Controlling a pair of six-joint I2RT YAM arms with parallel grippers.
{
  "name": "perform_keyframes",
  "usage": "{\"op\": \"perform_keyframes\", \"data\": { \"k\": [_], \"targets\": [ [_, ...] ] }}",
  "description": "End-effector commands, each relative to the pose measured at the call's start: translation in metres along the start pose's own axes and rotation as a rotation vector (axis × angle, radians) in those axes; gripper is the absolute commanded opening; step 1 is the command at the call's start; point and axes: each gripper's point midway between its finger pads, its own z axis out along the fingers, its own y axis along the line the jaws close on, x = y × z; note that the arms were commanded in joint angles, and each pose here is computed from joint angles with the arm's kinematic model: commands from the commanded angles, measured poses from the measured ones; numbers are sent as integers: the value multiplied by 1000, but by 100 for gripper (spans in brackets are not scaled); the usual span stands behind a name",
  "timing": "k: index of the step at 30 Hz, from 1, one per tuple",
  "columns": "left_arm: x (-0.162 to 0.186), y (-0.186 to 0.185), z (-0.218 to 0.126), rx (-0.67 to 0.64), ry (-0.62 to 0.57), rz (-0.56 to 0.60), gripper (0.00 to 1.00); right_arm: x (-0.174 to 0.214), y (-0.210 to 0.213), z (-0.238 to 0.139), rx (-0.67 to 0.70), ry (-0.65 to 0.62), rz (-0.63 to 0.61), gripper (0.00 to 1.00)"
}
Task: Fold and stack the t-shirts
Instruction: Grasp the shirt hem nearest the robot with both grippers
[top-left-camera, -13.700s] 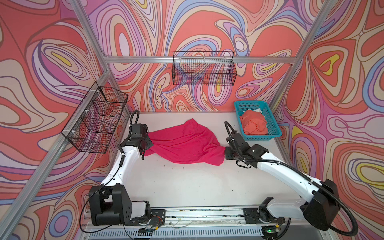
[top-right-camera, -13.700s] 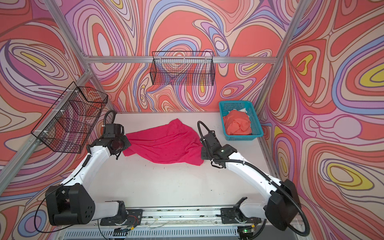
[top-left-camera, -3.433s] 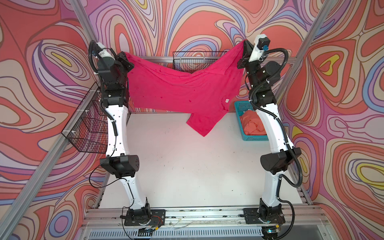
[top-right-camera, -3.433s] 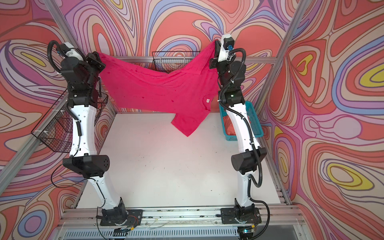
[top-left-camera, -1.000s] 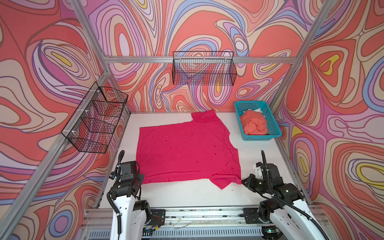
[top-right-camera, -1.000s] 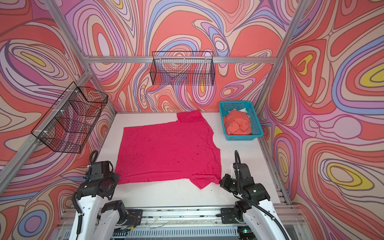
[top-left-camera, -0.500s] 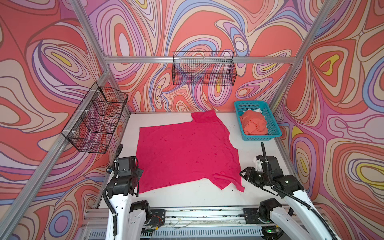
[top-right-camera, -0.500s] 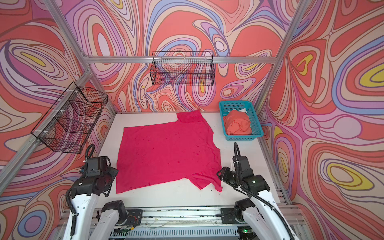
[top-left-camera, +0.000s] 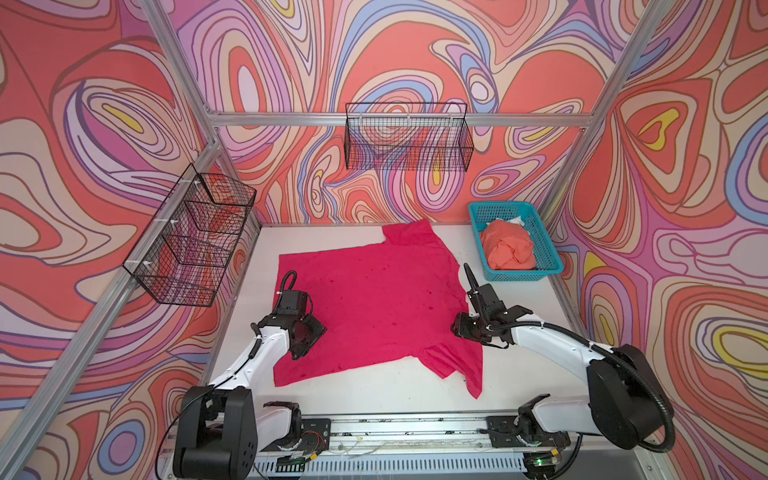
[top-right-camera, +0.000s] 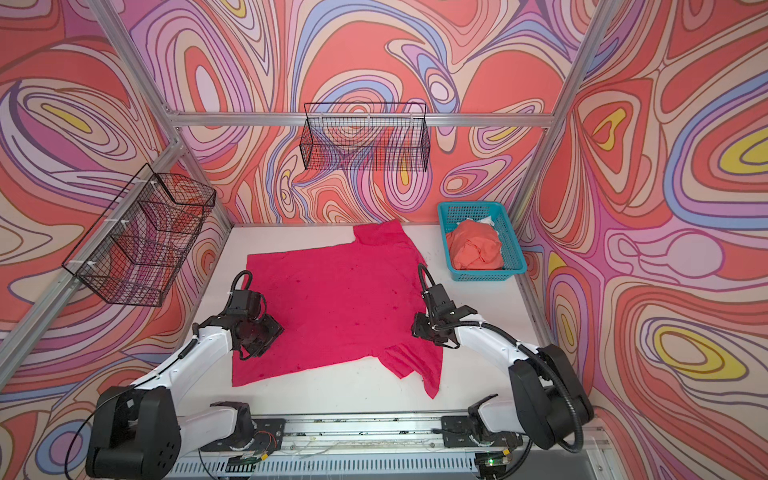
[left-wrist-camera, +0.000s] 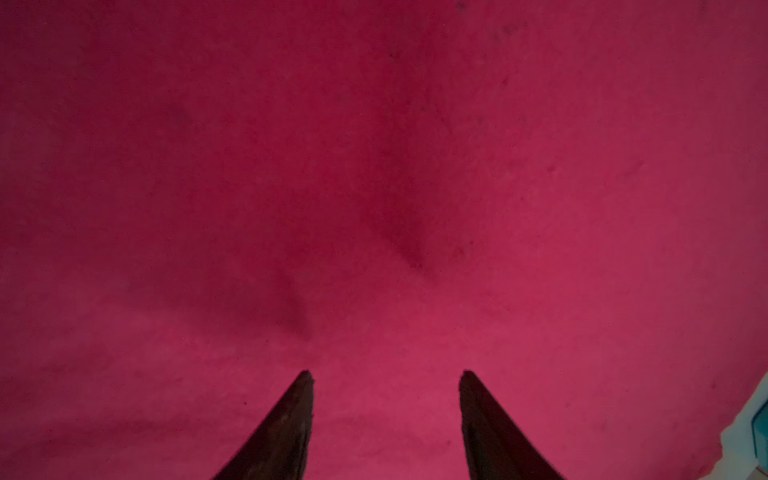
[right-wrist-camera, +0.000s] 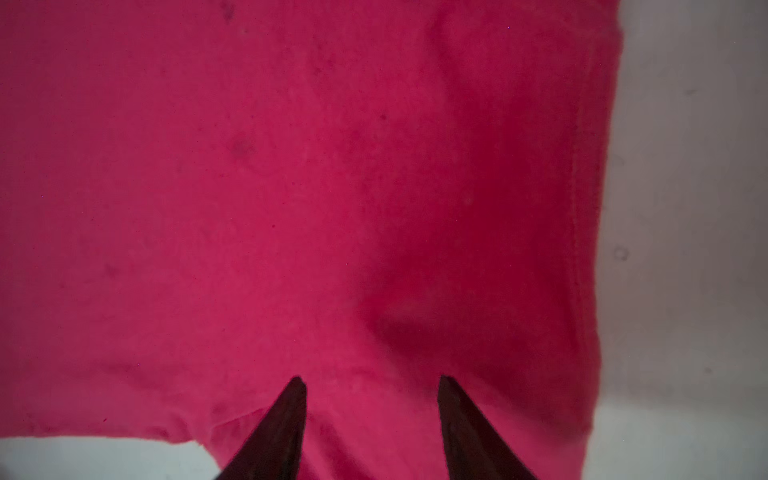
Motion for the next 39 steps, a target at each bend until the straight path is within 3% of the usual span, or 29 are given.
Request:
{"op": "perform_keyframes", "data": {
  "k": [1,14,20,24,32,39],
  "targets": [
    [-8,-13,12,18,1,28,59,-18,-4,11,39,-75,-21,55],
    [-40,-41,62,-35,28,143,57,-70,-17,55,171,-105,-113,61],
    [-43,-44,44,-29,4,170,57,-91,18,13,128,-158,-188,61],
    [-38,-47,23,20,-11,180,60,-38,45,-11,108,-80,-251,61],
    [-35,-66,-26,156,-71,202,66,79,66,-19,93,26,-255,59],
    [-37,-76,-49,198,-93,208,67,93,57,6,165,36,-337,59]
  ]
}}
